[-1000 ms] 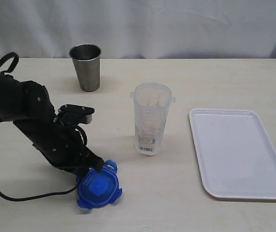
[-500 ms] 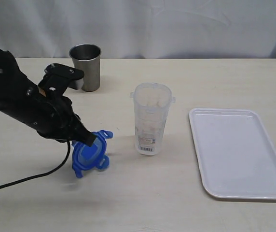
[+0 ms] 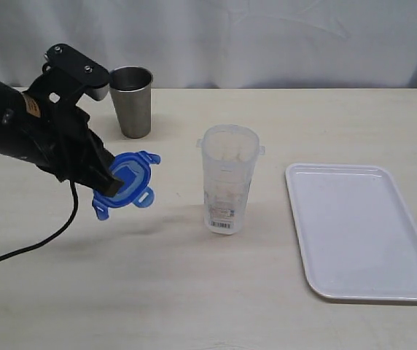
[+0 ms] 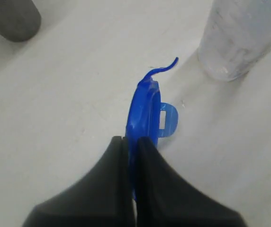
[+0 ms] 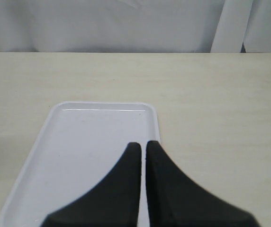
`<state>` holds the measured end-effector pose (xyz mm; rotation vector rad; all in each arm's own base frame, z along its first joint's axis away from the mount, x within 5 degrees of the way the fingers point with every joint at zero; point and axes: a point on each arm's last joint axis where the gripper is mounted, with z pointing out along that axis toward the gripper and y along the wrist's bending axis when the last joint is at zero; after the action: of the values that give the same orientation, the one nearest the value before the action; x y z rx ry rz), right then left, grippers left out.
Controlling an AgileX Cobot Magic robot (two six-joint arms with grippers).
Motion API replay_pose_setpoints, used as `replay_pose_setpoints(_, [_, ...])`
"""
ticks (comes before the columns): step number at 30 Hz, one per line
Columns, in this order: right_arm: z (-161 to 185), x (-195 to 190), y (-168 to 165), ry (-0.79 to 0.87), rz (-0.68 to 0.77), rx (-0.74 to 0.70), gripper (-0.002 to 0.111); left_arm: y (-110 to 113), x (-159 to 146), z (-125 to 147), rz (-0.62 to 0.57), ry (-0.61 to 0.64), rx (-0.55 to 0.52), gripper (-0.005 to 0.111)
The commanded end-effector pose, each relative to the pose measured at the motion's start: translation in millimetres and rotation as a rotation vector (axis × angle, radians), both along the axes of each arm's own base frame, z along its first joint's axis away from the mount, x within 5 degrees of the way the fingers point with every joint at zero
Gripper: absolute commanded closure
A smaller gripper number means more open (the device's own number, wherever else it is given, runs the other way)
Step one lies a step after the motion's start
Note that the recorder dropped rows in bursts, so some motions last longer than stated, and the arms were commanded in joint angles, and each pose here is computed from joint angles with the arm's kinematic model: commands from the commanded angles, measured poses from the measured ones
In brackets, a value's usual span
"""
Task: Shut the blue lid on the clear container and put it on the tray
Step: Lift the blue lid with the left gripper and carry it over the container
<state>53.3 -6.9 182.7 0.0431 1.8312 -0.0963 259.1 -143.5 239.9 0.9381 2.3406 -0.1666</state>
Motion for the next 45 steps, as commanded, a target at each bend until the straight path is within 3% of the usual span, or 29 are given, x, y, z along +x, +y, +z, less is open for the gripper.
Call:
replay_pose_setpoints(1, [-1,0,0,-0.001,0.003,-0.002,0.104,1,7,9,-0.031,-0.136,0.019,0.107])
replay_pose_setpoints(19, [-1,0,0,-0.001,0.003,-0.002,0.104,-13,30,51,-0.1,-0.697,-0.138,0.107])
replay_pose_setpoints(25, [-1,0,0,-0.001,0.003,-0.002,0.104,-22,36,47,-0.22,-0.816,-0.092,0.107])
replay_pose_setpoints(31, [-1,0,0,-0.001,0.003,-0.002,0.104,-31,52,47,-0.258,-0.865,-0.052,0.107])
replay_pose_setpoints(35, [-1,0,0,-0.001,0.003,-0.002,0.104,-37,66,63,-0.238,-0.899,-0.067,0.107])
replay_pose_setpoints(40, [-1,0,0,-0.001,0.003,-0.002,0.104,-54,98,63,-0.216,-0.72,0.02,0.107])
replay_pose_setpoints(45, [-1,0,0,-0.001,0.003,-0.002,0.104,-83,101,67,-0.336,-0.709,0.136,0.107])
